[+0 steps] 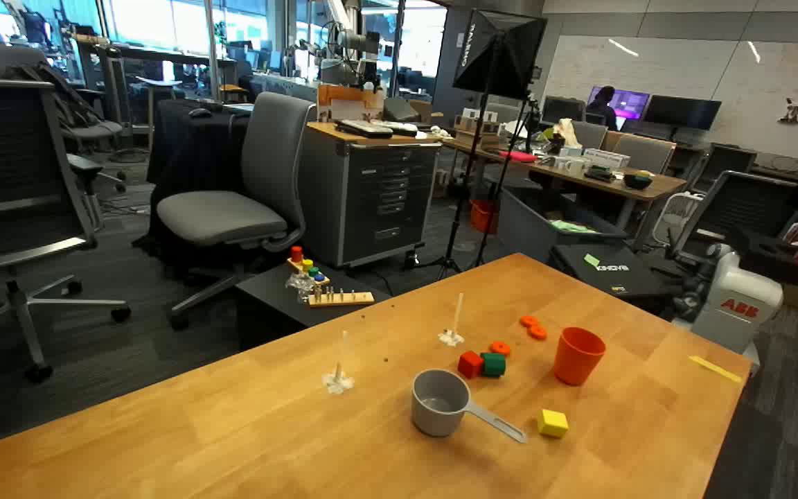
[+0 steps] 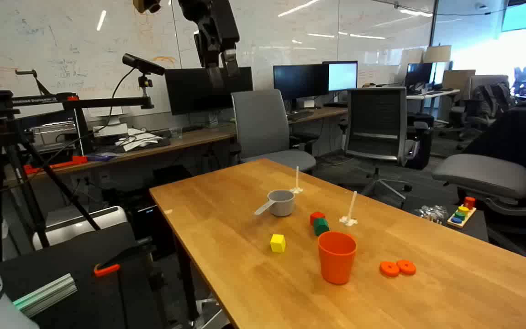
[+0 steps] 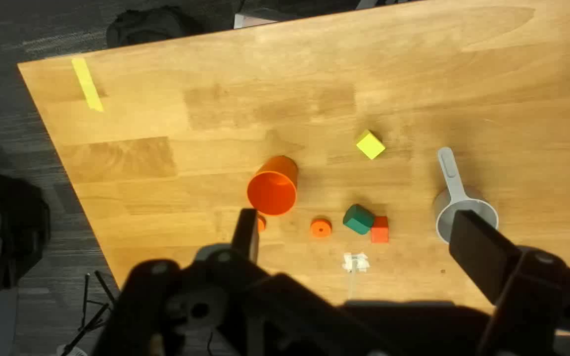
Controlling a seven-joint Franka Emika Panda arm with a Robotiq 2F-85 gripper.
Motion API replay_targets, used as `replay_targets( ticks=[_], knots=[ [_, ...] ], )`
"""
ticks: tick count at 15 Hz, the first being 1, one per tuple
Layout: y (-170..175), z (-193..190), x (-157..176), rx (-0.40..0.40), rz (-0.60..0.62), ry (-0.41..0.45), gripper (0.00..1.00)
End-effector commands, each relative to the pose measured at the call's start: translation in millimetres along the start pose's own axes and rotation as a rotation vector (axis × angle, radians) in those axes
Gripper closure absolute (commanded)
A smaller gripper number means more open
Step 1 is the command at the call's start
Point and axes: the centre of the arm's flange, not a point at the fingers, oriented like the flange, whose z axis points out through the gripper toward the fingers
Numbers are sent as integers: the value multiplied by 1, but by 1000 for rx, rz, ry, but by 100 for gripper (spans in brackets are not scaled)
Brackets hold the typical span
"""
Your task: Put the cubes inside the grey cup
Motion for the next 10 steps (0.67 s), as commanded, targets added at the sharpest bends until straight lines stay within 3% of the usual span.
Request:
replay_targets(
  ticks=[1,6,10],
  knots=[
    [0,-2,1,1,0,4,0],
    [2,32,6,-18,39,11,0],
    [20,91,61,-24,262,100,0]
  ],
)
